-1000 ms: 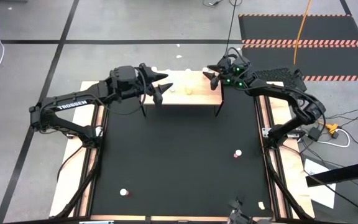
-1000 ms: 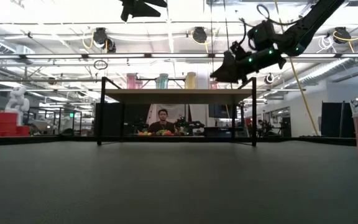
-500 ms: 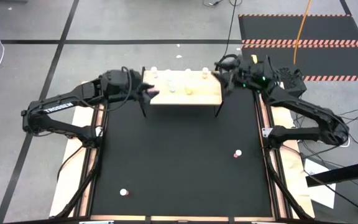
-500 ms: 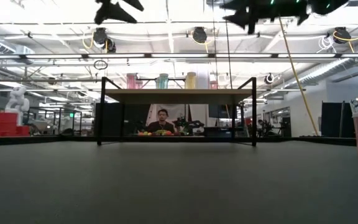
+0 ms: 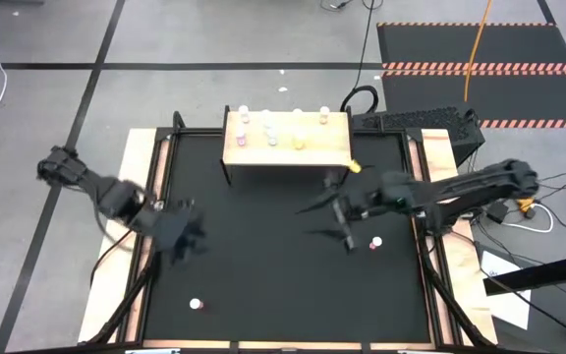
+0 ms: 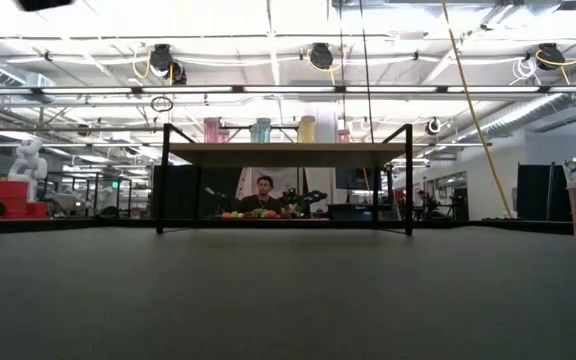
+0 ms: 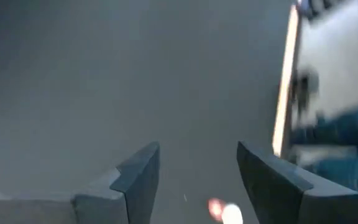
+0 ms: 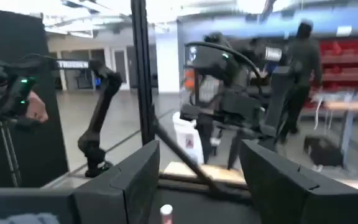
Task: Pick and place medicine bottles onto shelf by color
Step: Put the pink pill bottle on the shelf aligned with the other pink pill bottle
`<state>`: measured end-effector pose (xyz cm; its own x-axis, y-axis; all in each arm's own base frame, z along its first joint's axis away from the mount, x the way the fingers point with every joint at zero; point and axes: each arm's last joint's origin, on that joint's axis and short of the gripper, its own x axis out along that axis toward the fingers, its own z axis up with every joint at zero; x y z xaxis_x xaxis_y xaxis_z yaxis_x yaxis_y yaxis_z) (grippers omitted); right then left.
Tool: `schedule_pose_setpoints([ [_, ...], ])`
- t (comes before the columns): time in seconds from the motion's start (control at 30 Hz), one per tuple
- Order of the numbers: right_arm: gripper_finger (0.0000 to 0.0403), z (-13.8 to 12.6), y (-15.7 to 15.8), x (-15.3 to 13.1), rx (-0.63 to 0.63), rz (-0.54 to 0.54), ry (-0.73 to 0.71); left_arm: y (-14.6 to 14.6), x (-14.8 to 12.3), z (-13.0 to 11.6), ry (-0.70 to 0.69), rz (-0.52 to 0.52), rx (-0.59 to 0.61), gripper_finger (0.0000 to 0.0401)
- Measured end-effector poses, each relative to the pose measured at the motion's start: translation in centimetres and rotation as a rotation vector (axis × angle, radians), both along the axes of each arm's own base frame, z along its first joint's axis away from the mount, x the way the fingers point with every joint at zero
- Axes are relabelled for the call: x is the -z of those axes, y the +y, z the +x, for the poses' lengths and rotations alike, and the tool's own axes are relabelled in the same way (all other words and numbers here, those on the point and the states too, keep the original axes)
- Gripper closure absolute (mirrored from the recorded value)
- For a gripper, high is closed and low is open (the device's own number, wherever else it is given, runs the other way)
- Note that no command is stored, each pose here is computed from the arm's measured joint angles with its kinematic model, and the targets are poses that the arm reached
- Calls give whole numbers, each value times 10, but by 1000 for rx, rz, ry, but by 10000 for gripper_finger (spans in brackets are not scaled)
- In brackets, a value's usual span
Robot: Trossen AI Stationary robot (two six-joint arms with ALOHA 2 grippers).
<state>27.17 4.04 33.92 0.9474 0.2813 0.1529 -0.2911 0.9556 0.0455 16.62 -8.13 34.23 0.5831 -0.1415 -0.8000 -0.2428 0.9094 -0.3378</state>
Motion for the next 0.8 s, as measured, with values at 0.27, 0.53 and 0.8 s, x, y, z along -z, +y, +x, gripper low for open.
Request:
schedule_pose_setpoints([
  [0.27, 214, 86, 54, 7, 99, -53, 205, -55, 41, -41, 118, -38, 134, 188],
  [0.53, 220, 135, 82, -2, 159, 173, 180, -114, 93, -92, -98, -135, 305, 188],
  [0.8, 220, 126, 119, 21, 328, 235, 308, -120, 168, -107, -120, 60, 391, 187],
])
